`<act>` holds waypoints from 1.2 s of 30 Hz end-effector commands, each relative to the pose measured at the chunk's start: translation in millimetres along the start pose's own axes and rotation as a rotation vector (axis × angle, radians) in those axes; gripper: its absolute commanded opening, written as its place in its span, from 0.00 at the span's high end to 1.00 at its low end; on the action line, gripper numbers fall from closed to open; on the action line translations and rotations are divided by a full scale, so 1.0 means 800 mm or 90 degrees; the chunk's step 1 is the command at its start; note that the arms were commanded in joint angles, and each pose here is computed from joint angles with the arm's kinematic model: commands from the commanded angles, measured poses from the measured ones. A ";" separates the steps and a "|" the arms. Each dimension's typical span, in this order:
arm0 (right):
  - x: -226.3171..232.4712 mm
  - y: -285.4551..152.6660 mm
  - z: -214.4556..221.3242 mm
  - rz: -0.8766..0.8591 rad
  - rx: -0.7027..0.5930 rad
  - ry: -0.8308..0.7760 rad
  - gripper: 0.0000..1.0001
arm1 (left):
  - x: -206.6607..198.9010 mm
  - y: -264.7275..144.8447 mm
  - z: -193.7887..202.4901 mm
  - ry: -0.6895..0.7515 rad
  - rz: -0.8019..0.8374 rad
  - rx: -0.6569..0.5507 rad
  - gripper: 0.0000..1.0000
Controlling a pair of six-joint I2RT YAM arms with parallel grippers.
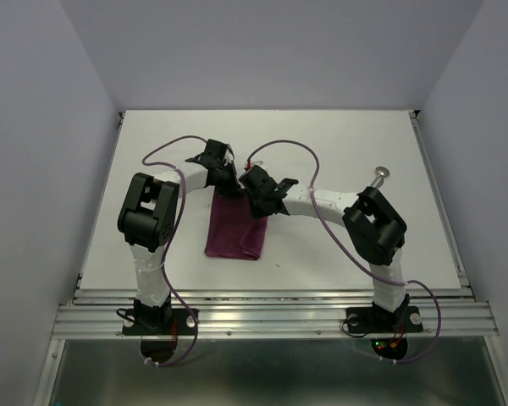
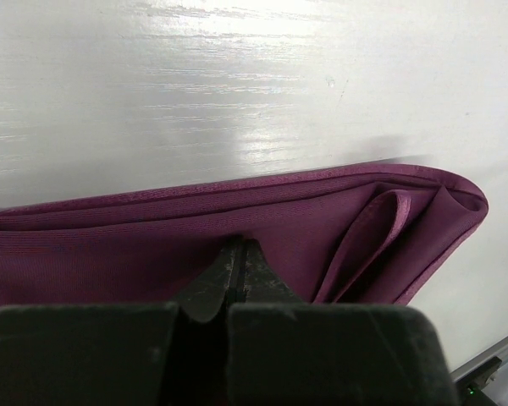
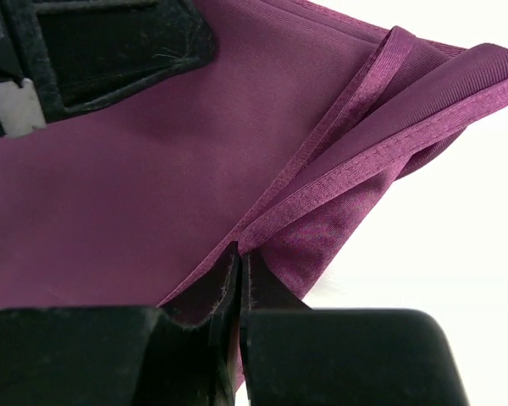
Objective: Fold the napkin into a case and place the utensils inside
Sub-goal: Fold the lower triangle-folded napkin at the center of the board.
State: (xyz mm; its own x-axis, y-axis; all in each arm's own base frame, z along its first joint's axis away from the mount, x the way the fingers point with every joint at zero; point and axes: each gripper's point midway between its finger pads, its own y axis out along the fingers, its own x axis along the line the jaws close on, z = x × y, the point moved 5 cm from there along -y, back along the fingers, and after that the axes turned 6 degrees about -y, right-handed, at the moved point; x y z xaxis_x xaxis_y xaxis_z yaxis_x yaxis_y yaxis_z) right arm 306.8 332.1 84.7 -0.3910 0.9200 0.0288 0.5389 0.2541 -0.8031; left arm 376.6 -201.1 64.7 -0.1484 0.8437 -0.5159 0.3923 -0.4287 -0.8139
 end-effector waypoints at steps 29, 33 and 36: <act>-0.053 -0.018 -0.056 0.054 -0.043 0.089 0.32 | 0.018 0.006 0.008 0.017 -0.048 0.013 1.00; -0.062 -0.006 -0.060 0.075 -0.031 0.111 0.32 | 0.018 0.006 0.007 0.018 -0.048 0.012 1.00; -0.061 -0.001 -0.068 0.086 -0.037 0.118 0.33 | 0.019 0.007 0.008 0.018 -0.048 0.014 1.00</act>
State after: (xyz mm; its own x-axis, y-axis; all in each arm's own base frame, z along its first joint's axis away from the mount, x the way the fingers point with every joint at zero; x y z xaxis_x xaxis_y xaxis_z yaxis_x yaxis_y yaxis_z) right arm 349.3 298.0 104.1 -0.2199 0.9751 0.0279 0.5812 0.1540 -0.7990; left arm 376.7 -201.1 64.8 -0.1442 0.8447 -0.5154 0.3922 -0.4294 -0.8135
